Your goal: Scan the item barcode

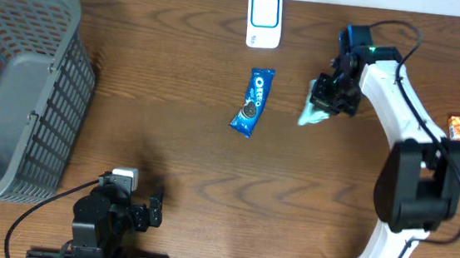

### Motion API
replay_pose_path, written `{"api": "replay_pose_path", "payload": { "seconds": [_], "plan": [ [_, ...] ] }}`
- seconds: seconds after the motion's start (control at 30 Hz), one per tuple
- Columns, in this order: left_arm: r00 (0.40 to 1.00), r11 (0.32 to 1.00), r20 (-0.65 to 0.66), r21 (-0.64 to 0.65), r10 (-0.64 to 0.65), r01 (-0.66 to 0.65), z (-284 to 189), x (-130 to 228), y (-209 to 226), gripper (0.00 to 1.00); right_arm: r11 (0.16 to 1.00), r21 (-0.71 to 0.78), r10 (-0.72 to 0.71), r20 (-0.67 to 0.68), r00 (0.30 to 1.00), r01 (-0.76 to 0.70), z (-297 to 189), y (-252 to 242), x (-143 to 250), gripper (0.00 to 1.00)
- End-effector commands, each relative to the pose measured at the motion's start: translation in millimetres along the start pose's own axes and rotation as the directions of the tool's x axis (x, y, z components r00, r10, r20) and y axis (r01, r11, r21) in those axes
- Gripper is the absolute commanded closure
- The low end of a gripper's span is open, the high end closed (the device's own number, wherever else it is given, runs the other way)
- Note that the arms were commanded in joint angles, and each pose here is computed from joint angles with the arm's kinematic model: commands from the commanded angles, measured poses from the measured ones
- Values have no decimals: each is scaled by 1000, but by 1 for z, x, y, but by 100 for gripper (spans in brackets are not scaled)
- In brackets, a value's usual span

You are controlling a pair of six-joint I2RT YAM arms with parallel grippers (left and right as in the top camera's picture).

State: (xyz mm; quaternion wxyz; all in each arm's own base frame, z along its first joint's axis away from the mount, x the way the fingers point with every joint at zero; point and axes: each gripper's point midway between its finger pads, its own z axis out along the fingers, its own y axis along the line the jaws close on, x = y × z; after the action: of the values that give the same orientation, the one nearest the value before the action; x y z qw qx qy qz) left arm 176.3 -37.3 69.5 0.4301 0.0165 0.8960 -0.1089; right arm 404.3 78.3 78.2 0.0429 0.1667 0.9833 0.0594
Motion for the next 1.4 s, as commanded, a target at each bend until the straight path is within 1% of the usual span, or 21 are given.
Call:
{"api": "replay_pose_path", "payload": {
  "seconds": [0.0,0.07,0.13,0.2,0.27,0.3,0.43,0.47,0.53,0.63,0.73,0.83,0.9,0.93,0.97,1.0,1.07,1.17,1.27,1.33,1.37],
  "plan": [
    [1000,1000,-19,14,16,-16,1,6,-2,2,924,369,-10,274,962,-95,-39,-38,-22,99],
    [1000,1000,-19,14,16,-16,1,6,-2,2,851,512,-81,350,933,-119,-45,-47,-25,98],
    [1000,1000,-19,14,16,-16,1,6,-2,2,793,600,-166,385,908,-110,-37,-42,-26,98],
    [1000,1000,-19,14,16,-16,1,6,-2,2,776,626,-213,369,905,-73,-22,-31,-22,99],
    [1000,1000,-19,14,16,-16,1,6,-2,2,782,623,-243,343,907,-26,-1,-13,-15,96],
    [1000,1000,-19,14,16,-16,1,6,-2,2,796,605,-249,327,912,0,9,-3,-10,92],
    [1000,1000,-19,14,16,-16,1,6,-2,2,862,499,-258,287,922,86,34,38,12,85],
    [1000,1000,-19,14,16,-16,1,6,-2,2,875,471,-272,291,917,110,37,52,18,68],
    [1000,1000,-19,14,16,-16,1,6,-2,2,877,458,-307,302,903,145,36,69,25,29],
    [1000,1000,-19,14,16,-16,1,6,-2,2,861,458,-386,309,869,220,29,92,31,28],
    [1000,1000,-19,14,16,-16,1,6,-2,2,856,470,-391,315,865,216,17,94,28,28],
    [1000,1000,-19,14,16,-16,1,6,-2,2,862,467,-369,313,875,196,3,90,20,25],
    [1000,1000,-19,14,16,-16,1,6,-2,2,871,461,-337,315,887,166,-7,86,14,19],
    [1000,1000,-19,14,16,-16,1,6,-2,2,880,450,-313,310,898,152,-11,83,12,12],
    [1000,1000,-19,14,16,-16,1,6,-2,2,896,421,-283,290,914,143,-14,82,12,8],
    [1000,1000,-19,14,16,-16,1,6,-2,2,910,388,-258,266,929,142,-14,82,13,7],
    [1000,1000,-19,14,16,-16,1,6,-2,2,963,239,-165,146,975,127,-8,81,18,5],
    [1000,1000,-19,14,16,-16,1,6,-2,2,990,88,-112,-3,994,112,3,73,24,9],
    [1000,1000,-19,14,16,-16,1,6,-2,2,996,42,-75,-78,994,78,13,57,26,16],
    [1000,1000,-19,14,16,-16,1,6,-2,2,999,23,-41,-118,992,44,29,42,28,18],
    [1000,1000,-19,14,16,-16,1,6,-2,2,1000,-27,-16,-157,987,12,43,39,34,21]
  ]
}}
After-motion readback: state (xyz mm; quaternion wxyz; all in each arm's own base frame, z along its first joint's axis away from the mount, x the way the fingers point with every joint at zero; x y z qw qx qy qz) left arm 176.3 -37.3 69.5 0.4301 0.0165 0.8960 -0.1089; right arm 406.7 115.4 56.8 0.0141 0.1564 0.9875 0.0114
